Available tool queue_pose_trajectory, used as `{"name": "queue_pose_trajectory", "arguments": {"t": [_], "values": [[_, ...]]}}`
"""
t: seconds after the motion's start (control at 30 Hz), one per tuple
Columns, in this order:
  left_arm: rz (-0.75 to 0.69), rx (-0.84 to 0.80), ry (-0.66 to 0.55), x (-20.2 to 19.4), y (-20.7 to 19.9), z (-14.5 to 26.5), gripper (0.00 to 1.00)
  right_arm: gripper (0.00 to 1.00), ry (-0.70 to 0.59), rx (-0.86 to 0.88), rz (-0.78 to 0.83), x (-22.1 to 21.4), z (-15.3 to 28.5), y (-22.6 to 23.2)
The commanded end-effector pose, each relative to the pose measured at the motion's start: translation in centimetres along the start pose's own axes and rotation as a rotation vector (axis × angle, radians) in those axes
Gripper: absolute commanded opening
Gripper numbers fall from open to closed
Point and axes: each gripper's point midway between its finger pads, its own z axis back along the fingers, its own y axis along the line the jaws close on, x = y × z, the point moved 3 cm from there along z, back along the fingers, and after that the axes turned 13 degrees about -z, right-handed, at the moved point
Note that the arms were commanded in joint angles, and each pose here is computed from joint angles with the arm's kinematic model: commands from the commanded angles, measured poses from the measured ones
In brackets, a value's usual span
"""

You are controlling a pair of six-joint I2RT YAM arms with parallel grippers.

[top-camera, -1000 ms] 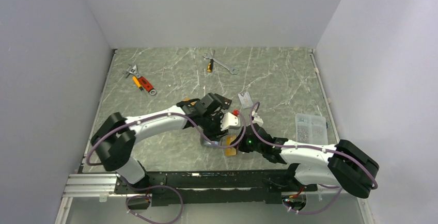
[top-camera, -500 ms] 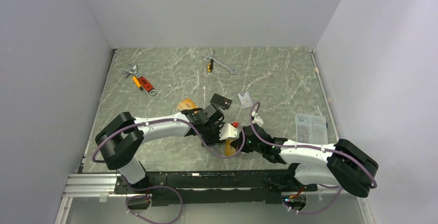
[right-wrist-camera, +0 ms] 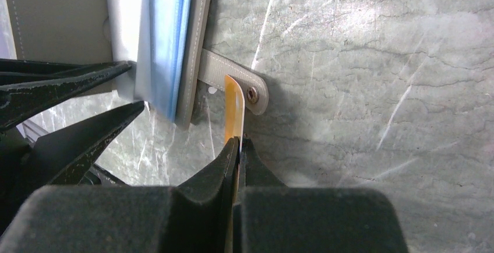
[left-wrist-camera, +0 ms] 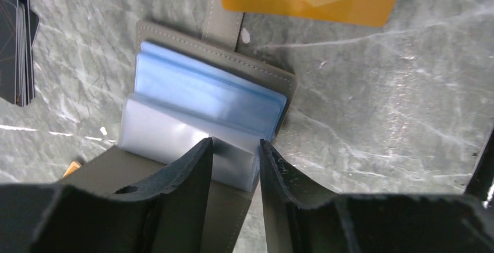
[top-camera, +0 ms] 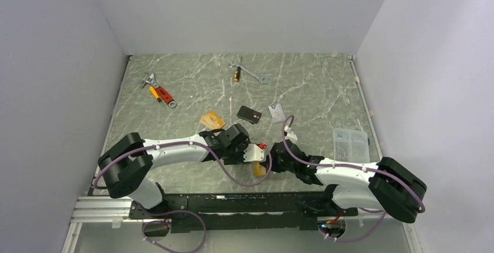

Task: Put the credit cards into the card holder
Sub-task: Open the card holder at the center of the board.

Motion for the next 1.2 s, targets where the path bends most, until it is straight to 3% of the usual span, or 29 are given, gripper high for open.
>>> {"name": "queue_pose_trajectory", "arguments": {"t": [0.0, 0.43, 0.73, 1.17], "values": [[0.025, 0.126, 0.028, -0.4, 2.0, 0.8, 0.4, 0.0, 0.003, -0.269, 0.069, -0.7, 0.7, -7.0], [0.268, 0.207, 0.022, -2.3, 4.9, 3.2, 0.38, 0.0, 0.007, -0.282, 0.067, -0.8, 0.7, -7.4], [0.415, 0.222, 0.064, -4.5, 7.4, 2.1, 0.37, 0.0, 0.004, -0.288, 0.063, -0.8, 0.9, -7.7], [0.577, 0.151, 0.075, -3.9, 9.3, -0.2, 0.36, 0.0, 0.01, -0.271, 0.058, -1.0, 1.0, -7.8]]}}
